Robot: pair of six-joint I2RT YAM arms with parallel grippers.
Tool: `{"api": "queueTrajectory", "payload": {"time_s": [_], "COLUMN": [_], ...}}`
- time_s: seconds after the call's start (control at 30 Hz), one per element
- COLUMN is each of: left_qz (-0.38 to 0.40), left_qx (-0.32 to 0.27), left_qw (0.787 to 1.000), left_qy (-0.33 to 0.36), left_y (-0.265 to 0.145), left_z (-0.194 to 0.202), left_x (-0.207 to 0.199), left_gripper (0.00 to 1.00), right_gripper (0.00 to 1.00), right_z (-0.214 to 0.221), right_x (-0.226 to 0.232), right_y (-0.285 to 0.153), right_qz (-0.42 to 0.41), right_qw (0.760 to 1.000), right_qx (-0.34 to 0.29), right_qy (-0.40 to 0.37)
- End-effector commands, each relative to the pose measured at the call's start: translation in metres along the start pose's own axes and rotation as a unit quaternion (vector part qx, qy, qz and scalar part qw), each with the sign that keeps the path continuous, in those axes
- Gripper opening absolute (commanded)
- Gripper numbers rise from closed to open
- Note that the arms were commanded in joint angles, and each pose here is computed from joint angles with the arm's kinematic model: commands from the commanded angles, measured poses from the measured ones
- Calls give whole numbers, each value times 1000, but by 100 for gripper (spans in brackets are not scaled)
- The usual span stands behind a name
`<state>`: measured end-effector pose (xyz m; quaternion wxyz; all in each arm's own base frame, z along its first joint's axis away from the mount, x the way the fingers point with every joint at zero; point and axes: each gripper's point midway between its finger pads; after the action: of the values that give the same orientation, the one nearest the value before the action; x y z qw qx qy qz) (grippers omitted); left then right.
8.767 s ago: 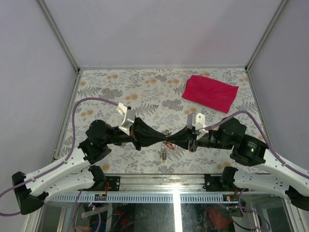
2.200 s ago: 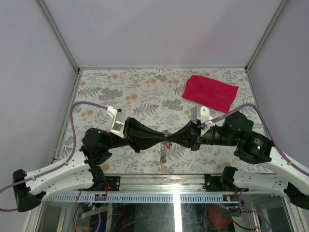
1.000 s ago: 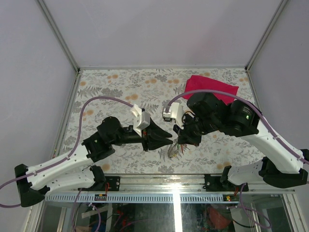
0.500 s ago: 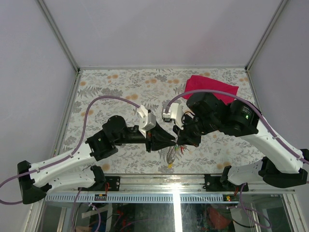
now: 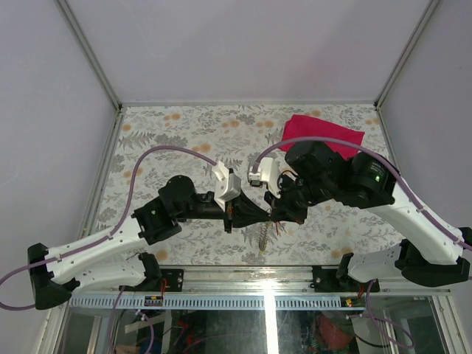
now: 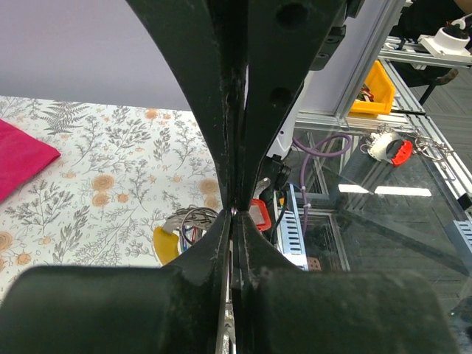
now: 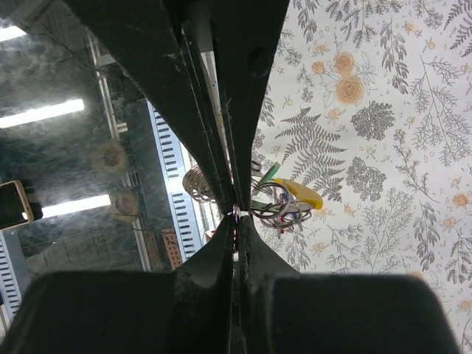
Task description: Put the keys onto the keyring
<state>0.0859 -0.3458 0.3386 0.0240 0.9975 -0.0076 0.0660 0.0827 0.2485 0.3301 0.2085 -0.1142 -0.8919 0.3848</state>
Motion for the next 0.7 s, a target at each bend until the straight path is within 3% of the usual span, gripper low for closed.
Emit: {"api": "queueTrajectory", "payload": {"time_s": [0.0, 0.17, 0.37, 0.67], "left_qz": [21, 13, -27, -93], "left_qx": [-6, -3, -37, -97], "left_qw": [1000, 1000, 999, 991], "left_qy": [13, 11, 10, -15], "left_y": [3, 2, -8, -25], "left_z": [-12, -10, -23, -29], "left_x": [-6, -5, 2, 12], "left_gripper": [0, 0, 0, 0], "right_gripper": [0, 0, 30, 44], "right_z": [-14, -16, -31, -59], "right_x": [8, 7, 8, -5], "right_y": [-8, -12, -25, -50], "right_qz": [-15, -10, -2, 42], "right_qw": [999, 998, 993, 966], "right_qx": [-39, -52, -115, -250], "right_qy": [-17, -17, -13, 45]}}
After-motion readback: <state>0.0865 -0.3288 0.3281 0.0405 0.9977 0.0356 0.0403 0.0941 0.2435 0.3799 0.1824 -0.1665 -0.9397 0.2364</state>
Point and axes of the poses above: each gripper's point midway between its finger pads, its own y axis out along the fingers, its own x axis along the line the jaws close on, z = x × y, and after that the axes turned 15 degrees about y, right-handed
